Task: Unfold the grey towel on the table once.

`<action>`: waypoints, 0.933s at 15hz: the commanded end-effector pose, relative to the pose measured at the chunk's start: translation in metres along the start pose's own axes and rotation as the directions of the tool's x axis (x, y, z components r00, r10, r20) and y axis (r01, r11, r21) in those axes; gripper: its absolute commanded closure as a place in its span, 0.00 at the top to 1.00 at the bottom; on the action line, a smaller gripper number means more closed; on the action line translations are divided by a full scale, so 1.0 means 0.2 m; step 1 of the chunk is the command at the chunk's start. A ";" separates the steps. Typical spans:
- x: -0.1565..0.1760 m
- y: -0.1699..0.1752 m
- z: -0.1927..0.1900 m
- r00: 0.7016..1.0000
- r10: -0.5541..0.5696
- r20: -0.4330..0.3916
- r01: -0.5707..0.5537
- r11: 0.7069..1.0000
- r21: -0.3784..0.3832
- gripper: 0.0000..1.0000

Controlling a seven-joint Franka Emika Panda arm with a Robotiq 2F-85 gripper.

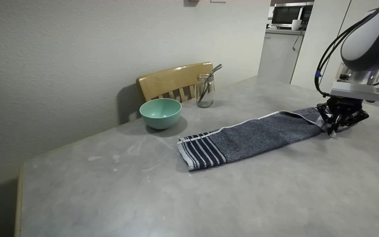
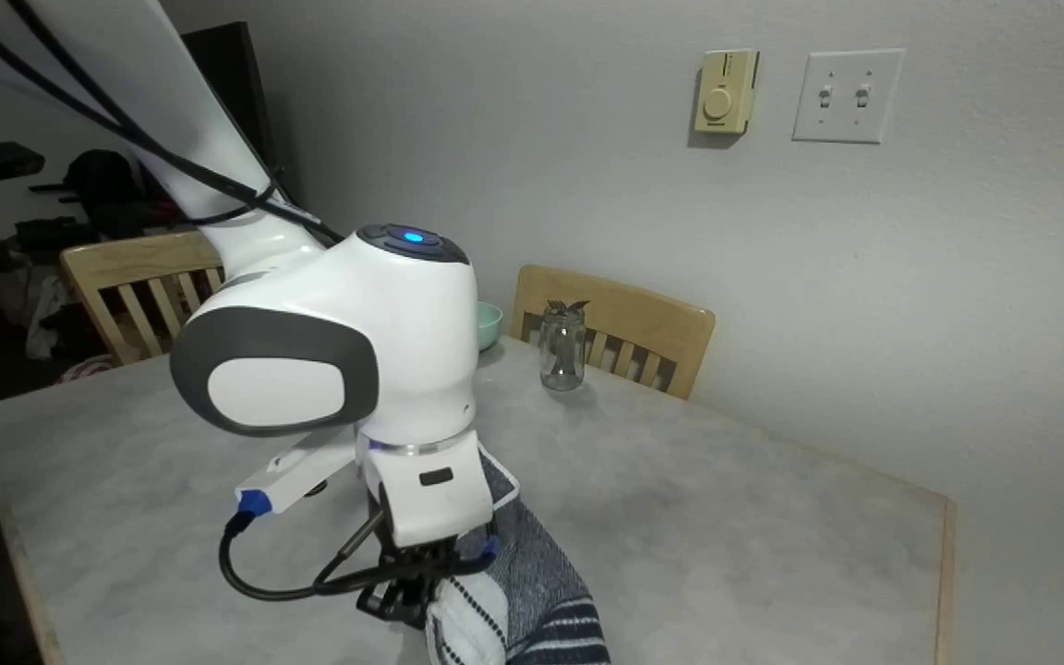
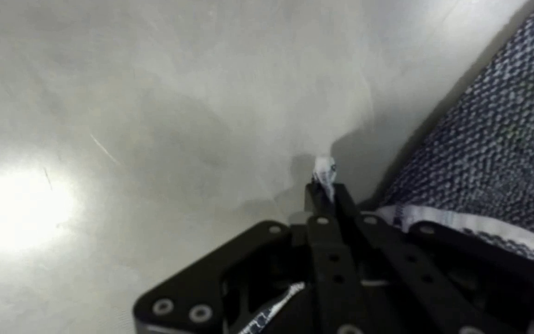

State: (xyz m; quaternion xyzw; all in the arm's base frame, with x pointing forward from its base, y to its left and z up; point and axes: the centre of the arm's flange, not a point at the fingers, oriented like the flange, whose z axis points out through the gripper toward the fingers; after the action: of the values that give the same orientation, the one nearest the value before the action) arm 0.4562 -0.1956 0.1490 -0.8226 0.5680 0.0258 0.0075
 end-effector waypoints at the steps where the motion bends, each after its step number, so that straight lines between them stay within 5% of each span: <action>1: -0.02 0.06 -0.07 0.992 0.111 -0.051 -0.115 0.989 -0.091 0.01; 5: 0.04 0.10 -0.21 0.956 0.230 -0.182 -0.251 0.962 -0.104 0.01; 14: 0.22 -0.04 -0.34 0.873 0.370 -0.319 -0.379 0.925 0.034 0.01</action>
State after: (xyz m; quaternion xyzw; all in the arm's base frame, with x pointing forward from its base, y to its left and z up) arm 0.4728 -0.2267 0.2128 -0.7069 0.6971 -0.0745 -0.0937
